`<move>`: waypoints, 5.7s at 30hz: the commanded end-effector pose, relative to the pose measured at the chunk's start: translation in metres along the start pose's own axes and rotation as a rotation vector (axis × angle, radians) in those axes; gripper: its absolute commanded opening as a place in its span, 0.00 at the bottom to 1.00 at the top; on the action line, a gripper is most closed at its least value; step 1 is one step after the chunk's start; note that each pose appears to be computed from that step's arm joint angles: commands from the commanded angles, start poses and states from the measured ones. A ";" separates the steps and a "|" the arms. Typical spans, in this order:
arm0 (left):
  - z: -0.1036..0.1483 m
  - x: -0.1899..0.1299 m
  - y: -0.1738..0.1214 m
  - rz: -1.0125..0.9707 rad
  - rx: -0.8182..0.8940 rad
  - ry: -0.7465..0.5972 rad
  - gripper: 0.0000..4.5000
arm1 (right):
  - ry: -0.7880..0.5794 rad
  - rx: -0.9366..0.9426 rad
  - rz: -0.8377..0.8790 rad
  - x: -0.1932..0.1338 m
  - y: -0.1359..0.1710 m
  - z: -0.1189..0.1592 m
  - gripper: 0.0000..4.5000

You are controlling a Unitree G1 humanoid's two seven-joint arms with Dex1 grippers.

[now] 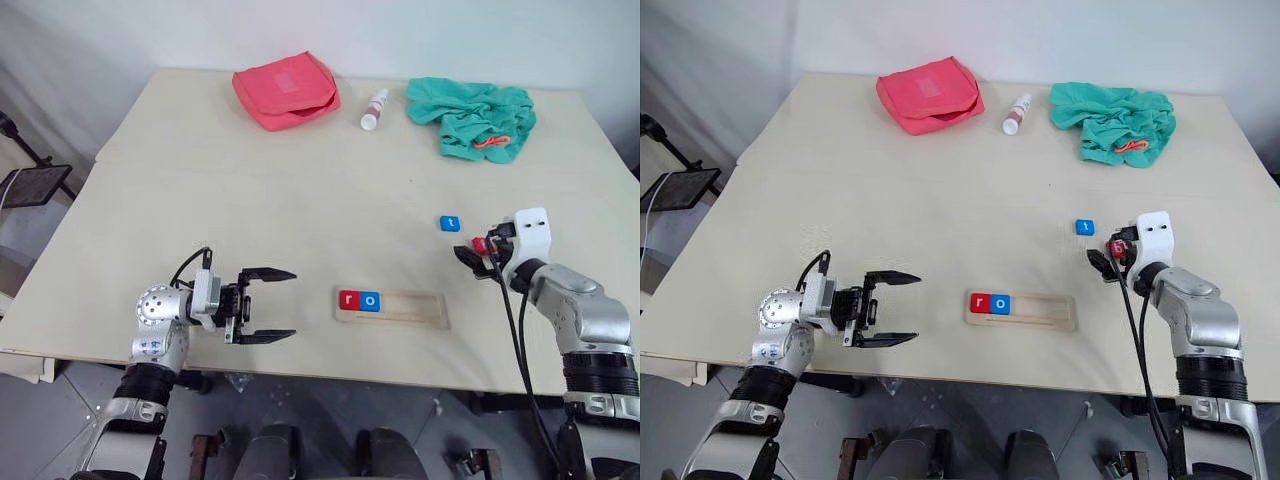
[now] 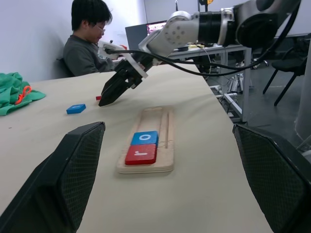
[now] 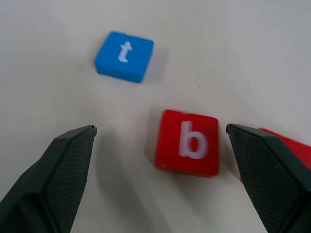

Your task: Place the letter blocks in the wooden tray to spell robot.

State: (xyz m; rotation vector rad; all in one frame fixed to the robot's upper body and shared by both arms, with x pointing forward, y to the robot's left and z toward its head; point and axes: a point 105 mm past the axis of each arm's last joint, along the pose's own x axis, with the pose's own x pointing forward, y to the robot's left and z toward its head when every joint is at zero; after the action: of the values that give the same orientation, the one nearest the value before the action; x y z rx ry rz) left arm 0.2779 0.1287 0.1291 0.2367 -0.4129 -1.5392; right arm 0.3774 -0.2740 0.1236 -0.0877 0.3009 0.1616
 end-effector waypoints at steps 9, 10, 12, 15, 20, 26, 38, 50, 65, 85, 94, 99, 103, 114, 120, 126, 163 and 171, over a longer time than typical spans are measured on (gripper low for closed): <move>0.007 -0.001 -0.004 0.003 0.042 0.011 1.00 | 0.043 0.037 -0.032 0.001 -0.003 -0.011 0.96; 0.007 -0.001 -0.004 0.004 0.042 0.012 1.00 | 0.045 0.053 -0.038 0.001 -0.003 -0.012 0.91; 0.007 -0.001 -0.003 0.004 0.043 0.014 1.00 | 0.044 0.075 -0.046 -0.001 -0.002 -0.014 0.80; 0.007 0.000 -0.001 0.001 0.044 0.013 1.00 | 0.049 0.089 -0.055 -0.002 0.001 -0.017 0.58; 0.004 -0.001 0.001 -0.010 0.035 0.009 1.00 | -0.064 0.058 -0.079 -0.010 0.004 0.009 0.33; 0.000 -0.006 -0.001 -0.038 0.007 0.005 1.00 | -0.151 0.067 -0.099 -0.043 0.027 0.025 0.33; -0.003 -0.003 0.006 -0.062 -0.004 -0.001 1.00 | -0.052 0.172 -0.222 -0.102 0.055 -0.031 0.33; -0.001 -0.001 0.009 -0.072 0.003 -0.002 1.00 | -0.052 0.198 -0.255 -0.105 0.050 -0.041 0.54; 0.000 -0.003 0.009 -0.063 0.012 0.002 1.00 | 0.028 -0.214 0.123 -0.109 0.053 -0.012 0.99; 0.002 -0.009 -0.004 -0.001 0.031 0.015 1.00 | 0.410 -0.725 0.703 -0.083 0.006 -0.018 0.99; 0.003 -0.011 -0.007 0.015 0.030 0.023 1.00 | 0.407 -0.699 0.726 -0.074 0.014 -0.025 0.65; 0.003 -0.011 -0.005 0.015 0.030 0.026 1.00 | 0.389 -0.708 0.702 -0.074 0.012 -0.020 0.32; 0.001 -0.010 -0.002 0.007 0.030 0.023 1.00 | 0.349 -0.726 0.649 -0.072 0.011 0.000 0.32; -0.002 -0.007 0.004 0.002 0.039 0.018 1.00 | 0.270 -0.721 0.783 -0.071 0.094 0.047 0.32; -0.003 -0.009 0.002 0.001 0.041 0.025 1.00 | 0.289 -0.740 0.828 -0.060 0.126 0.036 0.32; -0.003 -0.011 0.001 0.007 0.044 0.035 1.00 | 0.327 -0.804 0.857 -0.056 0.136 0.024 0.32; -0.002 -0.009 -0.003 0.025 0.048 0.027 1.00 | 0.248 -0.776 0.955 -0.072 0.167 0.027 1.00; -0.003 -0.009 -0.003 0.023 0.045 0.025 1.00 | 0.246 -0.756 0.985 -0.081 0.168 0.024 0.91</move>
State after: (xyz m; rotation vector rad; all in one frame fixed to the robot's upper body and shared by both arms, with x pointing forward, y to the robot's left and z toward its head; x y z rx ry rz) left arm 0.2813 0.1381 0.1225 0.2582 -0.4097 -1.4739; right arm 0.2857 -0.1207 0.1485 -0.7046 0.5422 1.2222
